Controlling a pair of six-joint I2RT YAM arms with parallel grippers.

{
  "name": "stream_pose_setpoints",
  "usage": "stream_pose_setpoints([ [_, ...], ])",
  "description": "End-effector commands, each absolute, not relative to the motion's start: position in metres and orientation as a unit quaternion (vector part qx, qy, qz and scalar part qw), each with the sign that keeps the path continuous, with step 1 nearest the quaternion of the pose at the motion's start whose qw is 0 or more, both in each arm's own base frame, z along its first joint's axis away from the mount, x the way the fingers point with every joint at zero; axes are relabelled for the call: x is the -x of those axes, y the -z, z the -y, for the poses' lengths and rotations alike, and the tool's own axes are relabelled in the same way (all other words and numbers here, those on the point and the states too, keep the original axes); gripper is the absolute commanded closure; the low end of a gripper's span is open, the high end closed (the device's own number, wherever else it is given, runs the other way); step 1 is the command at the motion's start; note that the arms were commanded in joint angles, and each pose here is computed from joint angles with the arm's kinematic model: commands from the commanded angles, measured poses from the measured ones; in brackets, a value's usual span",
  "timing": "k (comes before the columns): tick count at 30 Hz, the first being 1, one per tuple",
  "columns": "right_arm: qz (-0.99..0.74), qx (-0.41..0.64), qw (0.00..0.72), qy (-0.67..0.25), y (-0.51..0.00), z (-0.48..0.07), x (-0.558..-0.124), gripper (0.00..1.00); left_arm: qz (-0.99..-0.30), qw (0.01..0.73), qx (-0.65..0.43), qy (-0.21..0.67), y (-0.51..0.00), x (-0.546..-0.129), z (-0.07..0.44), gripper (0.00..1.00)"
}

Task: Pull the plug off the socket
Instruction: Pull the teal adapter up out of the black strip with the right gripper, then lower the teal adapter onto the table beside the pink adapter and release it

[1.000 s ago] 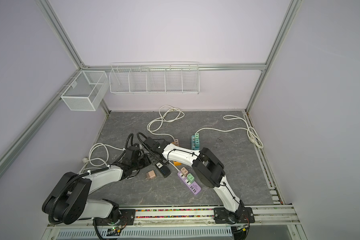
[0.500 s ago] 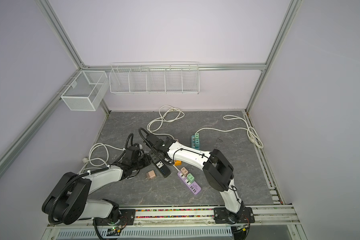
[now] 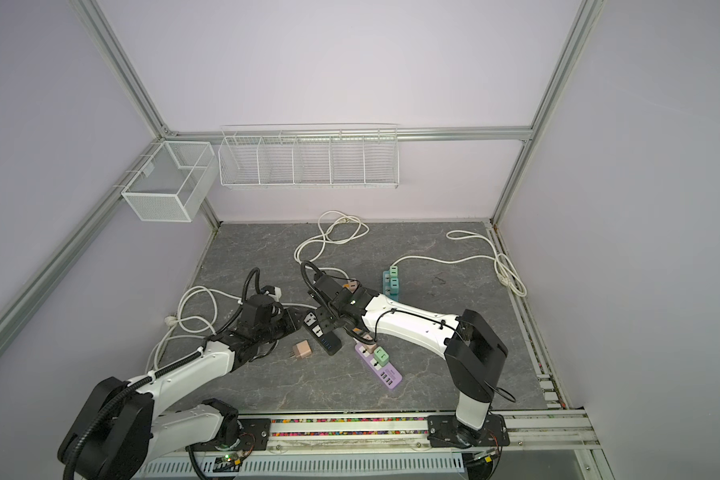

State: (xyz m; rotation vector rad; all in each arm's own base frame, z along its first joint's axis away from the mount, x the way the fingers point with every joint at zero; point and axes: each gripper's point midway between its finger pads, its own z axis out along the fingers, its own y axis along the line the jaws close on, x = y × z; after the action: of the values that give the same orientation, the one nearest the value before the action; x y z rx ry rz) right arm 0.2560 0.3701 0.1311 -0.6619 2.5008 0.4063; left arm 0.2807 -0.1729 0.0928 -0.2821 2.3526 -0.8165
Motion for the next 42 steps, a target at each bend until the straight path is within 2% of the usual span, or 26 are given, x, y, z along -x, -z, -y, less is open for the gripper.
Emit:
stream_pose_setpoints([
  [1,-0.919,0.212,0.276,-0.184,-0.145,-0.370,-0.251,0.80,-0.898,0.315,0.109,0.286,-0.100,-0.267,0.167,0.64],
  [8,-0.919,0.210,0.270,-0.195,-0.135,-0.368,-0.228,0.80,-0.896,0.321,0.120,0.282,-0.111,-0.243,0.156,0.61],
  [20,-0.927,0.194,0.229,-0.223,-0.106,-0.386,-0.185,0.80,-0.909,0.290,0.125,0.271,-0.099,-0.206,0.156,0.59],
  [42,-0.935,0.193,0.184,-0.234,-0.061,-0.414,-0.156,0.80,-0.909,0.282,0.116,0.284,-0.100,-0.184,0.150,0.49],
])
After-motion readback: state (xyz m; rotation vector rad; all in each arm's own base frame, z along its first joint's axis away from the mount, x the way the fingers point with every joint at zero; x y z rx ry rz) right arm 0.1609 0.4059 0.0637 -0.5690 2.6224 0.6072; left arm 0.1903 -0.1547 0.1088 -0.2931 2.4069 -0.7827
